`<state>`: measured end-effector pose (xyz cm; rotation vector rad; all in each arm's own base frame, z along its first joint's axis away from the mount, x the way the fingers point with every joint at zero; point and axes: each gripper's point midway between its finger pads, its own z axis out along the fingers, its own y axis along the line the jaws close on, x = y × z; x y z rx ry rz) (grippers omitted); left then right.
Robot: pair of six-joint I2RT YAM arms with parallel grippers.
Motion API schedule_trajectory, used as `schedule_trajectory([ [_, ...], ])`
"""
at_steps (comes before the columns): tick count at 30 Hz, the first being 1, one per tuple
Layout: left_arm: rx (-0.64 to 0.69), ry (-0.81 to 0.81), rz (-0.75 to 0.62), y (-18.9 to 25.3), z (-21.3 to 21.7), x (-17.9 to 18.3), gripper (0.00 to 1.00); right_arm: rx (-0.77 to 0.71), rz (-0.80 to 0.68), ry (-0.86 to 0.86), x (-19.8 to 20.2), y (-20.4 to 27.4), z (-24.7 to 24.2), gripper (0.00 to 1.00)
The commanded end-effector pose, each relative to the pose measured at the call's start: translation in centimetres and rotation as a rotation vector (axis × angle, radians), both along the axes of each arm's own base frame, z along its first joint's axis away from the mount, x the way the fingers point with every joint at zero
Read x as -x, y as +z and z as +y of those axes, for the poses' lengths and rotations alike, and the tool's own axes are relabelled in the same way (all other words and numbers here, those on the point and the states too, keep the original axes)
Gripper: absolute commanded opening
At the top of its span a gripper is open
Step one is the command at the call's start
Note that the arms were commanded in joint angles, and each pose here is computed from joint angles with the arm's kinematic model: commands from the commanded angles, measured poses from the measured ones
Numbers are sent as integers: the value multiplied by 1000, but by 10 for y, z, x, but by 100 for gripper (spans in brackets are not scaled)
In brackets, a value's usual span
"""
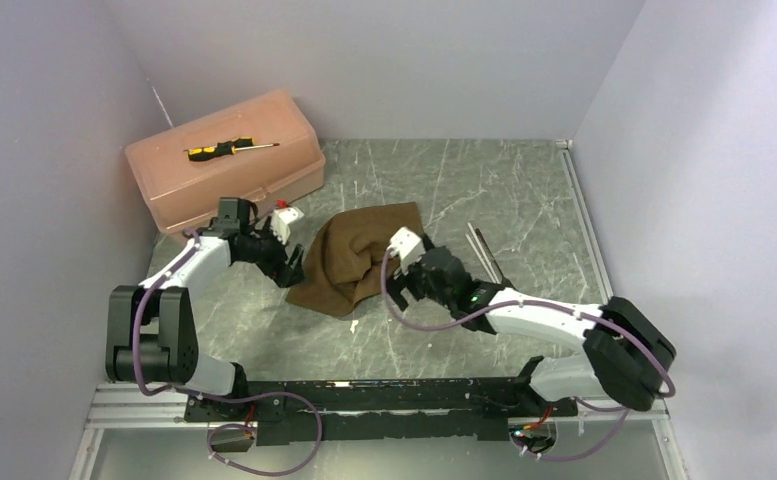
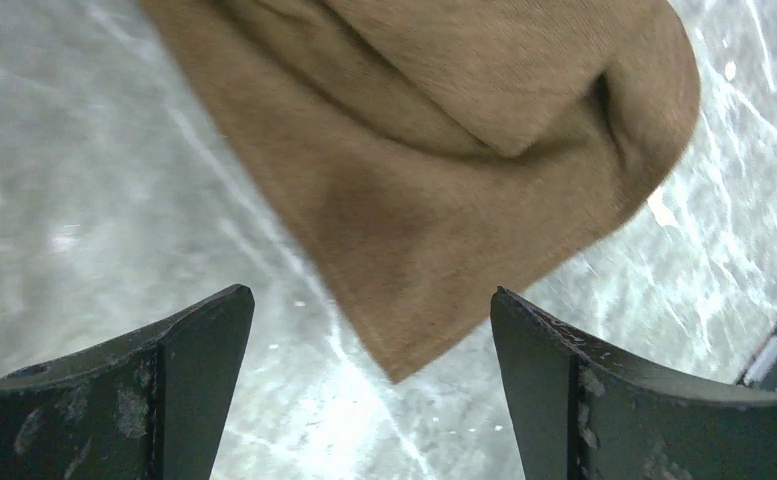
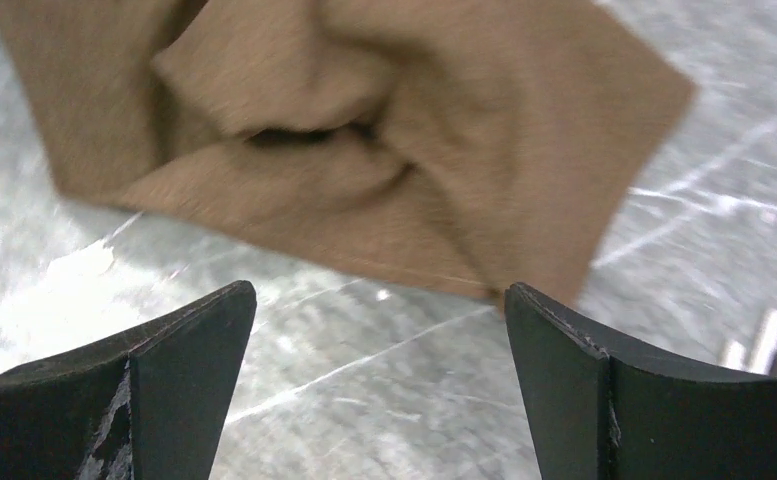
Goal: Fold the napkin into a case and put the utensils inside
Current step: Pick up the crumpled napkin from the center of the board.
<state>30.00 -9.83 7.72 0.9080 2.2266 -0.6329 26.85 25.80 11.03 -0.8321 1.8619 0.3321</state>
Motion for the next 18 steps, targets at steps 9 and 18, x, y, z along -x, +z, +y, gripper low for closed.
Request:
schedule_trajectory([
  [9,-155,-194,55,-40,-10,29,94,152,-74,314,14,-39,68,98],
  [18,-190,-361,95,-31,-4,60,94,185,-187,284,-13,-48,93,72],
])
